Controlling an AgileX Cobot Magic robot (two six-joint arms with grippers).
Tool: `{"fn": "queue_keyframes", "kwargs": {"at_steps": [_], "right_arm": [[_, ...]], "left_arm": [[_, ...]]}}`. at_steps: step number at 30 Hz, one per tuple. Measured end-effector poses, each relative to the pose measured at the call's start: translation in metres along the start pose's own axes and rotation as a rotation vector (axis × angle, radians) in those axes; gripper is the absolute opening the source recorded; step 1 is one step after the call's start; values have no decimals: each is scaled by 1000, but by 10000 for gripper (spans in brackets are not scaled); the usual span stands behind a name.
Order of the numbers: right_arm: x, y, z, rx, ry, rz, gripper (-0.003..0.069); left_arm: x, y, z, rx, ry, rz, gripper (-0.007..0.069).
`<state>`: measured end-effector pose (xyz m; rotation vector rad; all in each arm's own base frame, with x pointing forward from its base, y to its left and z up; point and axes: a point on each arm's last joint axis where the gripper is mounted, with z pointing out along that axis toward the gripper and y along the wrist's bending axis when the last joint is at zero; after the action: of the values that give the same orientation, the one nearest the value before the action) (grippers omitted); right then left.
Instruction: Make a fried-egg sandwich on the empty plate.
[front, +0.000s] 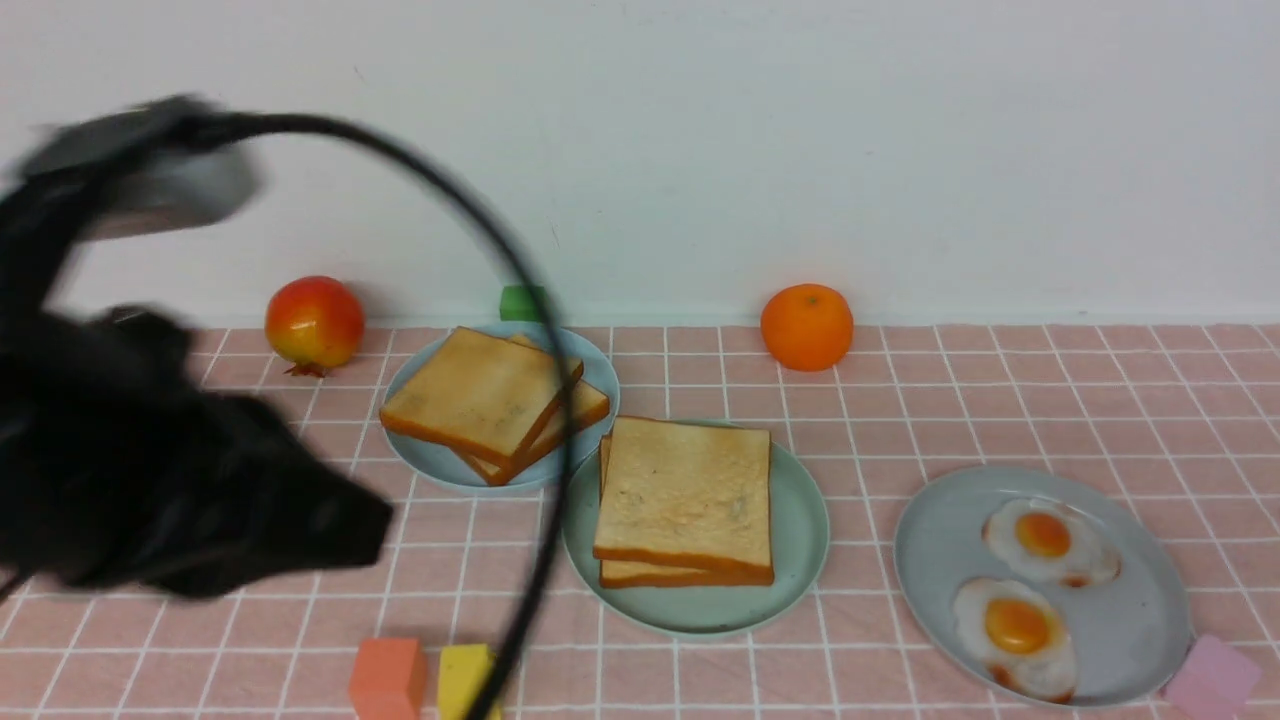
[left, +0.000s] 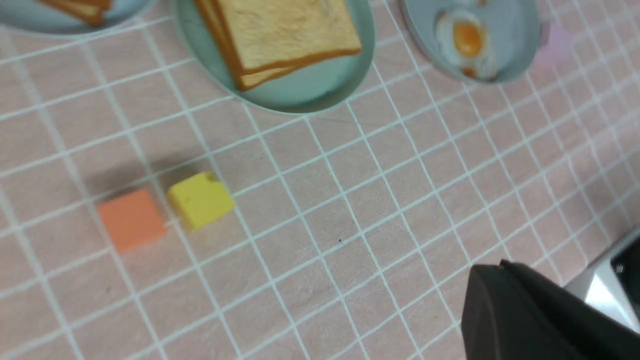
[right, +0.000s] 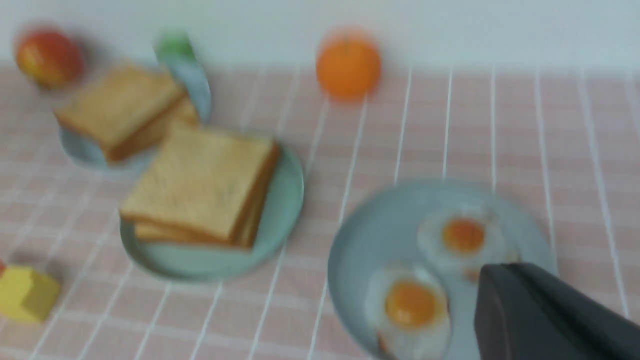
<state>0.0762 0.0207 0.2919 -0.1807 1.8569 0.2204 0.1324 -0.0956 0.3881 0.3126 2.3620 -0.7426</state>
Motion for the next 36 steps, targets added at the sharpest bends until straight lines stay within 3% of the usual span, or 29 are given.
{"fn": "queue_keyframes", "kwargs": {"at_steps": [5, 12, 28, 32, 36], "right_arm": [[27, 0, -24, 6, -216, -25, -6], [34, 0, -29, 3, -248, -34, -6], [34, 0, -29, 3, -249, -36, 0], [34, 0, -29, 3, -249, -36, 1], [34, 0, -29, 4, -249, -36, 4]], "left_arm": [[49, 7, -33, 21, -118, -21, 12], [106, 19, -51, 97, -197, -28, 12], [111, 18, -61, 127, -274, -18, 12], [105, 25, -59, 59, -364, 46, 12], [105, 43, -54, -80, -532, 56, 12]]}}
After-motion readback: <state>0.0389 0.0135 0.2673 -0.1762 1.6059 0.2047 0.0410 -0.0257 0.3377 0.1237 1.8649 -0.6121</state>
